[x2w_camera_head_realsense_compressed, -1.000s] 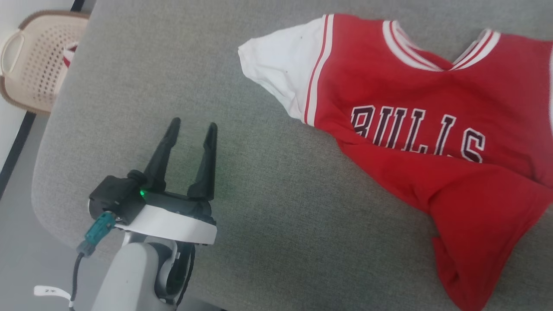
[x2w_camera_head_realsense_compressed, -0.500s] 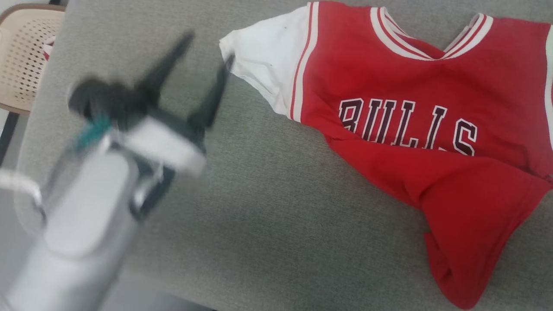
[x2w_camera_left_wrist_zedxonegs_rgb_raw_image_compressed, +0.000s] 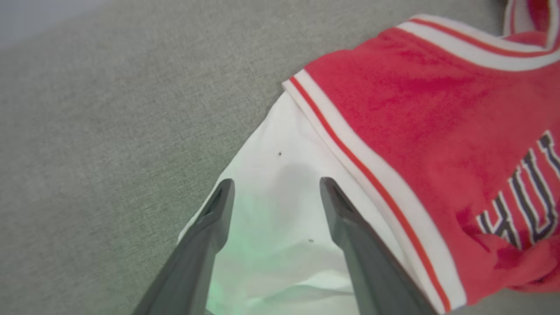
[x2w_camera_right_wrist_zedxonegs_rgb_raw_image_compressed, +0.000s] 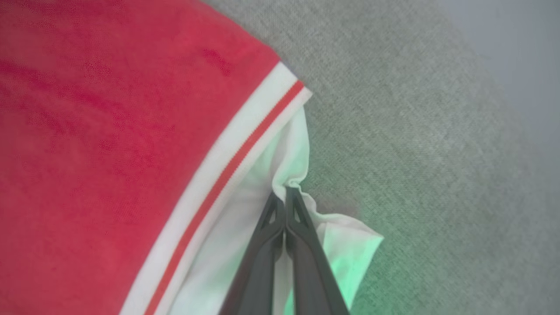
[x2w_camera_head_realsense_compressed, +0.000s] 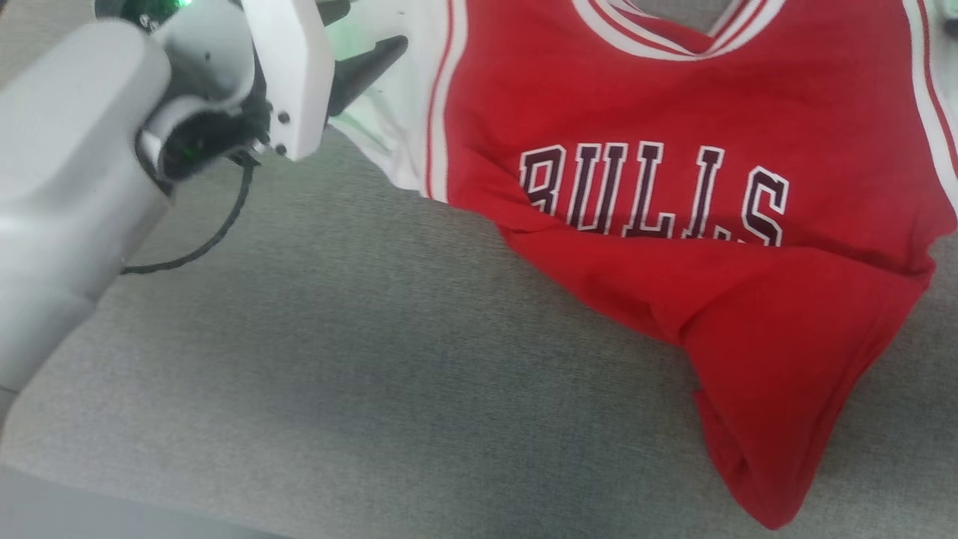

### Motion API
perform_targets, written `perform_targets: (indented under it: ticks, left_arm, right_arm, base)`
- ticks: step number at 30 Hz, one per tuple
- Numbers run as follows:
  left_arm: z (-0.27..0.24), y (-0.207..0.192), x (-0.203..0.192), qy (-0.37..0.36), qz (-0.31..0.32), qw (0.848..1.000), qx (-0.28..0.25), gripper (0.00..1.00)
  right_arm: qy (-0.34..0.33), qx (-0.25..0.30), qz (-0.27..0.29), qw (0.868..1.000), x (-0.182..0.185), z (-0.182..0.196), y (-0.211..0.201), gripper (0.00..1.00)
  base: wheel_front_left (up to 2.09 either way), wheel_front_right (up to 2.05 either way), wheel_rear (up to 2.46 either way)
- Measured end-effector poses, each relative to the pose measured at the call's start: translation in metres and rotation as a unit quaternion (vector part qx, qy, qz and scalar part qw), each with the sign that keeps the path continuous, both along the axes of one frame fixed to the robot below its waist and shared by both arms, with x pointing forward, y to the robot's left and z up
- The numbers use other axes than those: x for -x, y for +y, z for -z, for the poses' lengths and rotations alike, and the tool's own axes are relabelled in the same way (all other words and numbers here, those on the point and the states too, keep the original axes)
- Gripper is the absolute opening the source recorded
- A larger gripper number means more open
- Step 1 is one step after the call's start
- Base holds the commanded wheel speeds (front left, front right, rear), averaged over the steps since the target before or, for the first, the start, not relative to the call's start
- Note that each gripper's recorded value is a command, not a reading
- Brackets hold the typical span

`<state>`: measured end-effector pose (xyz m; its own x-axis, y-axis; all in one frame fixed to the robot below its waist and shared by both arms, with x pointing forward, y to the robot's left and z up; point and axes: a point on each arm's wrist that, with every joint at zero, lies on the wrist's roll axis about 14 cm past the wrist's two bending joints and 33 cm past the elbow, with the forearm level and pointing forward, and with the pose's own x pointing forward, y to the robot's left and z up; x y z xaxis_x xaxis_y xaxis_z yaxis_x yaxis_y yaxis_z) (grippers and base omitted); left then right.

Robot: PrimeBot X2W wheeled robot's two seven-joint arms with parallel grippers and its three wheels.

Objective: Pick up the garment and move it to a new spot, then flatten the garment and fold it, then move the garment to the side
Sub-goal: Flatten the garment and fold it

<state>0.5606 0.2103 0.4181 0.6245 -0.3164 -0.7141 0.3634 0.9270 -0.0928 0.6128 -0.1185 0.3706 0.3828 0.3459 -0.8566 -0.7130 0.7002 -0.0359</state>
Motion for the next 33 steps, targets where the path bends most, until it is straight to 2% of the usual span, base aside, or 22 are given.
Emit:
perform_targets:
  ticks: [5, 10, 15, 16, 18, 25, 33]
  left_arm:
    - [0.022, -0.011, 0.001, 0.078, 0.012, 0.997, 0.011, 1.0]
    - [0.034, -0.008, -0.01, 0.066, 0.032, 0.997, -0.023, 1.0]
    - [0.039, -0.01, -0.012, 0.062, 0.035, 0.997, -0.02, 1.0]
    - [0.04, -0.011, -0.011, 0.063, 0.034, 0.997, -0.016, 0.64]
    - [0.041, -0.011, -0.011, 0.064, 0.034, 0.997, -0.014, 0.0]
    - [0.038, -0.014, -0.013, 0.052, 0.031, 0.998, -0.003, 0.0]
    - [0.006, -0.026, -0.022, -0.019, 0.025, 0.999, 0.038, 0.0]
  right_arm:
    - [0.003, -0.004, -0.003, 1.0, -0.002, 0.005, 0.0, 0.0]
    - [0.006, -0.01, -0.006, 1.0, -0.004, 0.009, -0.001, 0.0]
    - [0.007, -0.012, -0.009, 1.0, -0.004, 0.01, 0.0, 0.0]
    - [0.007, -0.013, -0.01, 1.0, -0.003, 0.011, 0.0, 0.0]
    - [0.007, -0.014, -0.01, 1.0, -0.004, 0.01, 0.0, 0.0]
    - [-0.005, -0.034, -0.007, 0.999, -0.006, 0.006, 0.003, 0.0]
    - [-0.059, -0.121, 0.025, 0.991, -0.017, -0.032, 0.012, 0.0]
  base:
    - [0.0, 0.0, 0.0]
    - [0.0, 0.0, 0.0]
    - [0.0, 0.0, 0.0]
    - [0.0, 0.0, 0.0]
    - [0.0, 0.0, 0.0]
    - [0.0, 0.0, 0.0]
    - [0.0, 0.0, 0.0]
